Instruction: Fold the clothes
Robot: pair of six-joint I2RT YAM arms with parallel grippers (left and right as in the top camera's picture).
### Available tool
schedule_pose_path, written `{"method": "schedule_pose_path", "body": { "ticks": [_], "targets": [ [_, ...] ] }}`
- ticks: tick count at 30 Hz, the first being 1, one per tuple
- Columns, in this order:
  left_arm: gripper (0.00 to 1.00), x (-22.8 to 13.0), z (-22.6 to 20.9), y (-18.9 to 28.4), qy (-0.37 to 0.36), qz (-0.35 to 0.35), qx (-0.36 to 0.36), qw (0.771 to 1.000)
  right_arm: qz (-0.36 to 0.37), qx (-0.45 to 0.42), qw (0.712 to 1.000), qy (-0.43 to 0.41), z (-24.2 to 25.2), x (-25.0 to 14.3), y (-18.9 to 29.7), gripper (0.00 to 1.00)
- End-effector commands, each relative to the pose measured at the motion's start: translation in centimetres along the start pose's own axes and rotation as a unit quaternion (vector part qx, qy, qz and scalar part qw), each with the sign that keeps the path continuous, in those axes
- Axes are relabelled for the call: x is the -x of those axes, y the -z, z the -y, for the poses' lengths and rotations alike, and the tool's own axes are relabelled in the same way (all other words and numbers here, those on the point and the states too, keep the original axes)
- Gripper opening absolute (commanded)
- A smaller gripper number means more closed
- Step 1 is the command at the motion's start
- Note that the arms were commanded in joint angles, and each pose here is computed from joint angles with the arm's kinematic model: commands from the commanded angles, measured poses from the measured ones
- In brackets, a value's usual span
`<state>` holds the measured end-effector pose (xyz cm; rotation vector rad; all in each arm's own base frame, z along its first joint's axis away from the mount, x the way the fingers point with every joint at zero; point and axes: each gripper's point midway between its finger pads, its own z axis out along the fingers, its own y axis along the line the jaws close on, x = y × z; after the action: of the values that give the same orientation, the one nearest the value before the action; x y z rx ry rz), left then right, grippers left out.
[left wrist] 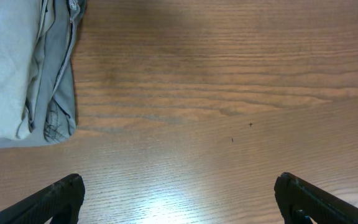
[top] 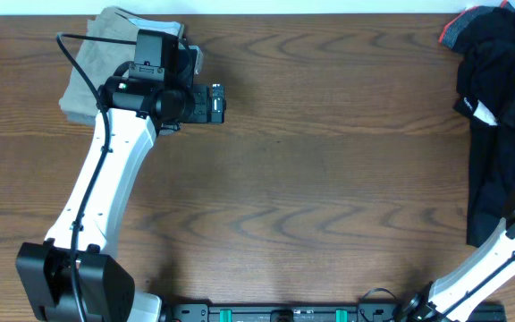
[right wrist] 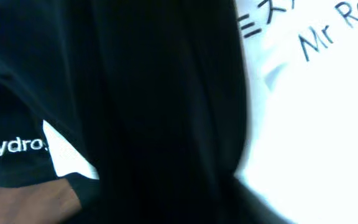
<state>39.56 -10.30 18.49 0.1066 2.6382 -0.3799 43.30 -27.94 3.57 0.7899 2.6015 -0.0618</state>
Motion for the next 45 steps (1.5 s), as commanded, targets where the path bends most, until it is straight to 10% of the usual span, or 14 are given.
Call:
{"method": "schedule_pose_path", "body": {
  "ticks": [1,4,18,35,45],
  "targets": [
    [0.99,0.1,0.2,-0.2,-0.001,-0.002,-0.003,1.0,0.014,0.007,1.0,0.0,-0.3,0.9,0.7,0.23],
    [0.96,0.2,0.2,-0.2,-0.001,-0.001,-0.003,1.0,0.022,0.022,1.0,-0.006,-1.2,1.4,1.8,0.01],
    [0.95,1.2,-3.3,1.1,0.04,0.021,0.017,0.999,0.095,0.194,0.971,0.103,-17.5,1.8,16.3,0.01],
    [0.95,-0.5,-10.8,3.9,0.134,0.01,0.064,0.989,0.051,0.298,0.925,0.231,-44.1,-12.5,14.4,0.03],
    [0.96,-1.6,-8.9,3.4,0.105,-0.019,0.054,0.993,0.162,0.367,0.892,0.21,-52.9,-13.2,15.3,0.16]
  ]
}}
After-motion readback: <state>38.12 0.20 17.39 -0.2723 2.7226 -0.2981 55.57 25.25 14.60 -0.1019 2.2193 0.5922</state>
